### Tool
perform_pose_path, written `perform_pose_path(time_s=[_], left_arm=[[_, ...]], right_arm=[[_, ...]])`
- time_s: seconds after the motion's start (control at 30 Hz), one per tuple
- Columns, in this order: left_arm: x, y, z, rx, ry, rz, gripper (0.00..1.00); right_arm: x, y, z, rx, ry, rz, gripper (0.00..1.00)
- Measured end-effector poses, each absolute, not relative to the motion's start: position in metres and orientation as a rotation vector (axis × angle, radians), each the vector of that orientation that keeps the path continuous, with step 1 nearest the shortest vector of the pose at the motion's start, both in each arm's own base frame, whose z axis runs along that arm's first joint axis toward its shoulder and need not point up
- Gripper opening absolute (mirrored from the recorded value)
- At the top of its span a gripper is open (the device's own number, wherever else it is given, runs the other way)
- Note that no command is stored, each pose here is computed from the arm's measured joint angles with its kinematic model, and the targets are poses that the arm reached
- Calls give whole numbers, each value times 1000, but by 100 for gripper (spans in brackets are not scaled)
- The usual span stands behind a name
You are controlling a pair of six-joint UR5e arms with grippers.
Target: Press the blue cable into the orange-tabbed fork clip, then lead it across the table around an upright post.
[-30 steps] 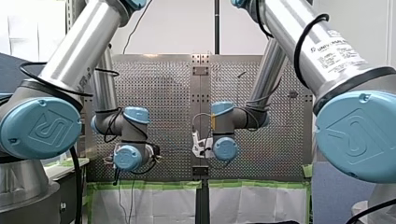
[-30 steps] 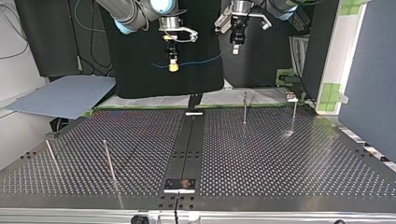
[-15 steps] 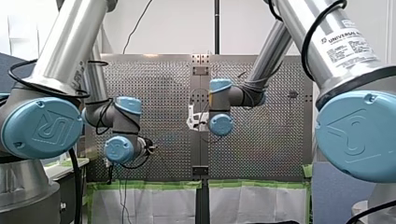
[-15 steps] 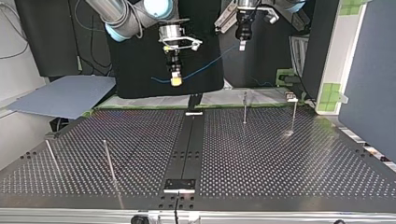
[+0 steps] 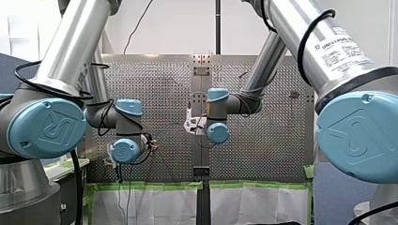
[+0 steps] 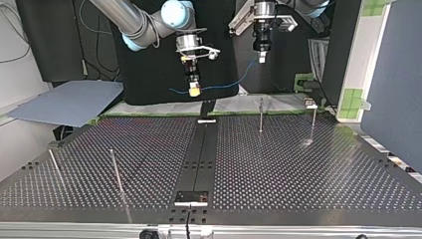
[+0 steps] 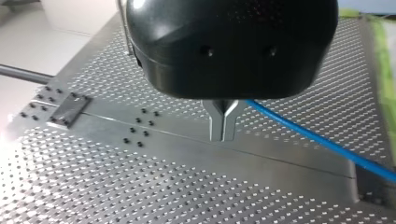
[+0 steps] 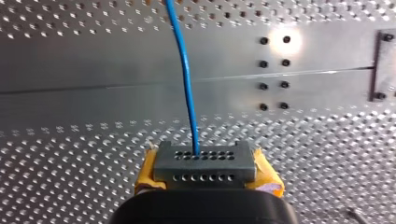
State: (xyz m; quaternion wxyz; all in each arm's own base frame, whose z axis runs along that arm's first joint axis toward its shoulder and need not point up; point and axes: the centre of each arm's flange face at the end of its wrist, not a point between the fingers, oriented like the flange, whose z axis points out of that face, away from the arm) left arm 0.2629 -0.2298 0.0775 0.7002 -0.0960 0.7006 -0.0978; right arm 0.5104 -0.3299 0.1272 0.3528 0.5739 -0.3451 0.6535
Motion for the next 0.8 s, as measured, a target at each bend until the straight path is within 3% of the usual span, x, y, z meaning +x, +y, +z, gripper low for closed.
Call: perform_pose_path(time_s=[0.57, 0.8], left_arm=[[351, -216, 58, -235, 1498, -183, 0], [359, -206, 34, -249, 1540, -146, 0]], right_arm=[[526, -346, 59, 1558, -919, 1646, 0], [534, -362, 33, 1575, -940, 1624, 0]])
